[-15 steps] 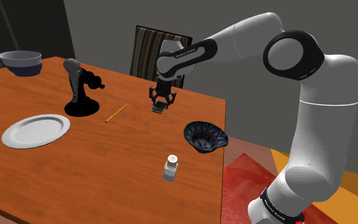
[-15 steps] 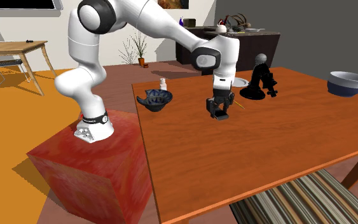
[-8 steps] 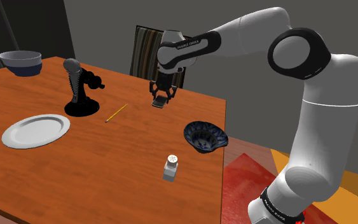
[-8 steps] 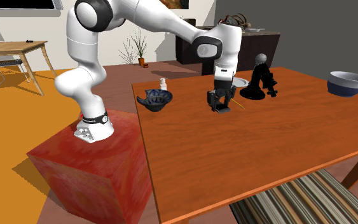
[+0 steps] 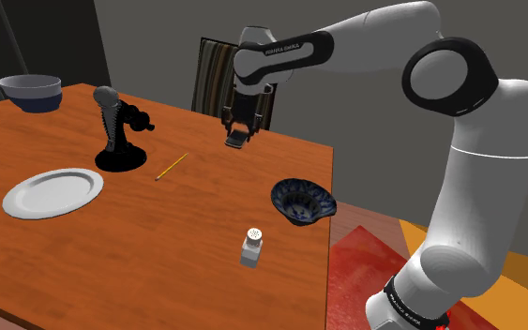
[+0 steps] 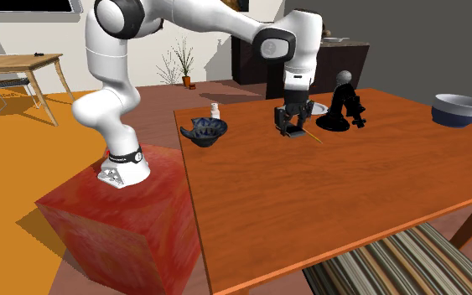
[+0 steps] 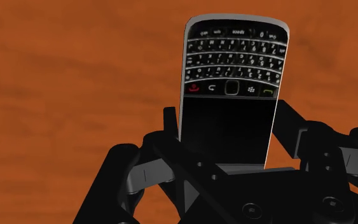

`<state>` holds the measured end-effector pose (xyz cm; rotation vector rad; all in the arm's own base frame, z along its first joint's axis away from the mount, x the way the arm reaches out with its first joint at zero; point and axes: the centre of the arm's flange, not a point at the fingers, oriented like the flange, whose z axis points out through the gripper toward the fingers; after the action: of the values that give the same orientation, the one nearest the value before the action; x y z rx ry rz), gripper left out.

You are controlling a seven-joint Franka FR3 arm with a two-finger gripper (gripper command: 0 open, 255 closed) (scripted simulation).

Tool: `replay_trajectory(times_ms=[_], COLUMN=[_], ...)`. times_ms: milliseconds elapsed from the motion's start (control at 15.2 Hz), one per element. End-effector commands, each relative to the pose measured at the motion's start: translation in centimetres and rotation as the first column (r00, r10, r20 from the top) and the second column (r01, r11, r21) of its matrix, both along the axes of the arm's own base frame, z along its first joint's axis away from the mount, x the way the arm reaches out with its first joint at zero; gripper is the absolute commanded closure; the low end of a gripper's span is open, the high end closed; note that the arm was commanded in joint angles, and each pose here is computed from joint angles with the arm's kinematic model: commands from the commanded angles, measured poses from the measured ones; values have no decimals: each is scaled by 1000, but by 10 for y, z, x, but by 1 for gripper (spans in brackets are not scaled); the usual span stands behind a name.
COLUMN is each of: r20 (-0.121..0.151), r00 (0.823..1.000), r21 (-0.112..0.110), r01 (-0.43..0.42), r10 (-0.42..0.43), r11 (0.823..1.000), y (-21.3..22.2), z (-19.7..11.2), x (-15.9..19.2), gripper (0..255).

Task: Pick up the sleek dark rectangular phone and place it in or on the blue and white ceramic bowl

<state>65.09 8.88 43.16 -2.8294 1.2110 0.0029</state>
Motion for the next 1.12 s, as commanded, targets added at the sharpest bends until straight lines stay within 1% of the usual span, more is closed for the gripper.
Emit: replay_trajectory(times_ms=[0, 528, 1056], r20=[0, 0, 0], r00=[1000, 1000, 1000], r21=[0, 0, 0], r01=[0, 0, 0], r10=[0, 0, 0], r11=[1000, 1000, 1000], y=[0, 0, -2], z=[10, 52, 54], x=[0, 0, -105], gripper=[255, 255, 255])
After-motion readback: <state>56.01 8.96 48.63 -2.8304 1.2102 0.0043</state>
